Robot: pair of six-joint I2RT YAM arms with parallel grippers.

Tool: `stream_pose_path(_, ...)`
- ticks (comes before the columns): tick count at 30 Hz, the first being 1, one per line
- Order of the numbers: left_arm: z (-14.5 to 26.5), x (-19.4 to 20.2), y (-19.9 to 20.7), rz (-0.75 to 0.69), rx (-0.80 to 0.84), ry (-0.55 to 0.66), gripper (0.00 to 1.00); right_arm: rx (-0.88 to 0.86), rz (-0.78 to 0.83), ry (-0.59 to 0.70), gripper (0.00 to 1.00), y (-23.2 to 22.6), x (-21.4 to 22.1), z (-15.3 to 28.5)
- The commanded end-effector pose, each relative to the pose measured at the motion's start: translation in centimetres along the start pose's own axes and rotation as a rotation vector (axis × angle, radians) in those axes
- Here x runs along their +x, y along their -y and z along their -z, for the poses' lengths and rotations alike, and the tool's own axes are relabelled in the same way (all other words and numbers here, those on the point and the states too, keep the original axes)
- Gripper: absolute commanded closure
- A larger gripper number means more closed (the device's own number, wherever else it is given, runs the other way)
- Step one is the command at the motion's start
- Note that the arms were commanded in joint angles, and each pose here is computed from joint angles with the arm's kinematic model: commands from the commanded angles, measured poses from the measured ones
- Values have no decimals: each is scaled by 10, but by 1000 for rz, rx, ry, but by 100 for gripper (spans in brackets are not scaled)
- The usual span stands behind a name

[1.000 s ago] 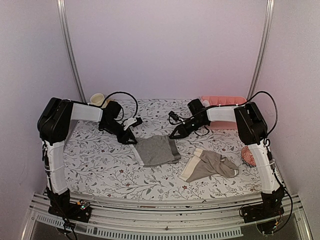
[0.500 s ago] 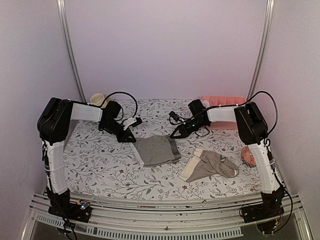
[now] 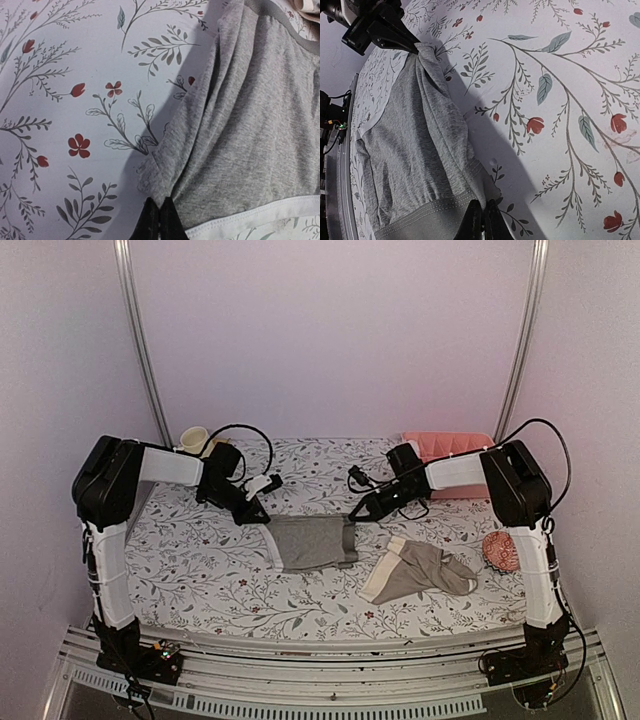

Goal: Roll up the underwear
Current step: Smooth out the underwear at the center of the board, then pick up the underwear from the center of the board.

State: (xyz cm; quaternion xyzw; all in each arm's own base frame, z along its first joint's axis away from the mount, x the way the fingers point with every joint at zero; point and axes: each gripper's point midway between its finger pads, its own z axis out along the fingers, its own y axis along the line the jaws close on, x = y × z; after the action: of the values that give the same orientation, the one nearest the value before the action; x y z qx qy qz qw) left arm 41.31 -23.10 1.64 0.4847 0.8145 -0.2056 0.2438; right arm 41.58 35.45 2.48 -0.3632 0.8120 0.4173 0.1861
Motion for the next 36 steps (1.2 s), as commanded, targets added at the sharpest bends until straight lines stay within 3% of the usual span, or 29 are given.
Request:
stream_pose_path(1,19,-7,-19,8,-89,20,100,65,25,55,98,-1,-20,18)
stream_pose_path(6,15,-6,-22,5,-94,11,99,40,21,56,98,-4,-21,15)
stream_pose_path(8,14,-8,-23,6,-97,13,91,39,16,53,98,-3,-22,15)
stream_pose_path(9,15,-10,-25,6,-100,16,82,43,14,51,96,-2,-22,15)
stream_pose_path(13,21,-19,-31,2,-124,30,38,62,3,50,66,-3,-23,18)
stream_pose_path(17,30,-27,-34,-3,-154,41,15,125,12,62,46,-8,-30,31)
stream_pose_path(20,45,-33,-32,-16,-185,62,2,223,37,80,39,-14,-34,50)
stream_pose_path(26,101,-60,-19,-155,-312,184,1,463,271,113,17,-49,-38,78)
stream_pose_path(31,118,-60,13,-344,-366,245,1,583,635,-1,14,-89,-3,51)
stream_pose_path(36,109,-46,48,-477,-419,256,2,625,881,-112,16,-116,27,24)
